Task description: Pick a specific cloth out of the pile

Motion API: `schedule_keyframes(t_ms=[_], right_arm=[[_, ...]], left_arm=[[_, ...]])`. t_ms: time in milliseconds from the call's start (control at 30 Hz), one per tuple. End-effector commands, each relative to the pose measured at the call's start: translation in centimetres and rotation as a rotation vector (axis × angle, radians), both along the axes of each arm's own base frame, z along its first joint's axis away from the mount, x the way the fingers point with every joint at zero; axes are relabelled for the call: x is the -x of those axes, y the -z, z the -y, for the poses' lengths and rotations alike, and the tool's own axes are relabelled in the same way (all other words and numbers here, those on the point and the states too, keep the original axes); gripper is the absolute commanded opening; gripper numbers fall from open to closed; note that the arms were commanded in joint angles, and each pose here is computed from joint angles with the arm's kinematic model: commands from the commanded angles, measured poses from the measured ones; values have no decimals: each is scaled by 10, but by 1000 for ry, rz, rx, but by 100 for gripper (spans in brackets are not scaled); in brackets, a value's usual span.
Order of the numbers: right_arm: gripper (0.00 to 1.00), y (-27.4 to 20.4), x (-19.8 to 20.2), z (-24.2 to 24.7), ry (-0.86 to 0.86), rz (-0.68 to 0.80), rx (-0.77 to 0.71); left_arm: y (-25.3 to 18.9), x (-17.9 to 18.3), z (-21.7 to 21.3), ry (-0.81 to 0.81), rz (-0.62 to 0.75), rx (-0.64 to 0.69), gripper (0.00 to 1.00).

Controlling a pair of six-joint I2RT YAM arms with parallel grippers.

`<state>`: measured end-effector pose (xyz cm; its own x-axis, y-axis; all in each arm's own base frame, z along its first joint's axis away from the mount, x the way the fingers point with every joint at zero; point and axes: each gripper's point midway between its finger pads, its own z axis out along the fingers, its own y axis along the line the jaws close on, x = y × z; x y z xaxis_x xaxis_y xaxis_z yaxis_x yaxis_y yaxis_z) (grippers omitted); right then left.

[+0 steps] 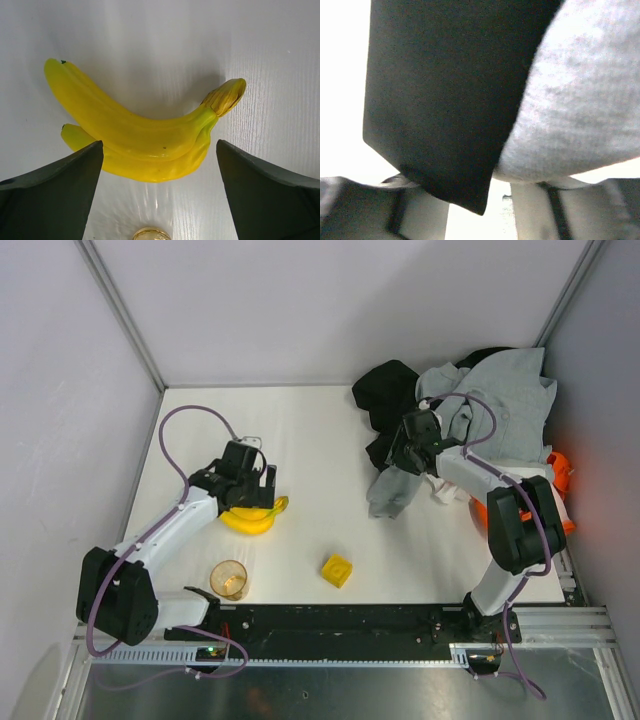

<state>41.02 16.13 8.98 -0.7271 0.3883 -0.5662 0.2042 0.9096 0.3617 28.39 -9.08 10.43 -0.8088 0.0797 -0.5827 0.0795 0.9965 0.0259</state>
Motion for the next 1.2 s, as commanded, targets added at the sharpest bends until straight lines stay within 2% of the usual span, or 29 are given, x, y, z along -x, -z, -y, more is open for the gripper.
schedule_keyframes(t_ms=[0,33,100,333,633,800,933,1067,1167], right_arm=[[40,-15,-17,-4,-24,58,-18],[31,-15,-17,-4,-30,57,-18],[20,-16,-16,-6,-43,58,-20],[2,-39,-11,-4,-79,102,-10],[0,-127,-9,2,-156,302,-55],[0,-193,-16,33,-99,473,-50],[0,-249,-22,78,33,636,23],[0,-299,-17,137,249,769,160],[0,-319,-10,175,396,815,243]], left_arm=[[-16,-11,8,30,42,17,100],[-16,-11,8,30,43,17,100],[-16,-11,8,32,43,17,100],[-16,-10,8,33,42,18,100],[-16,-10,9,32,43,22,100],[-17,-9,8,30,47,25,100],[-18,-9,8,29,50,29,100],[-18,-9,9,32,48,32,100],[-18,-8,9,32,47,33,100]])
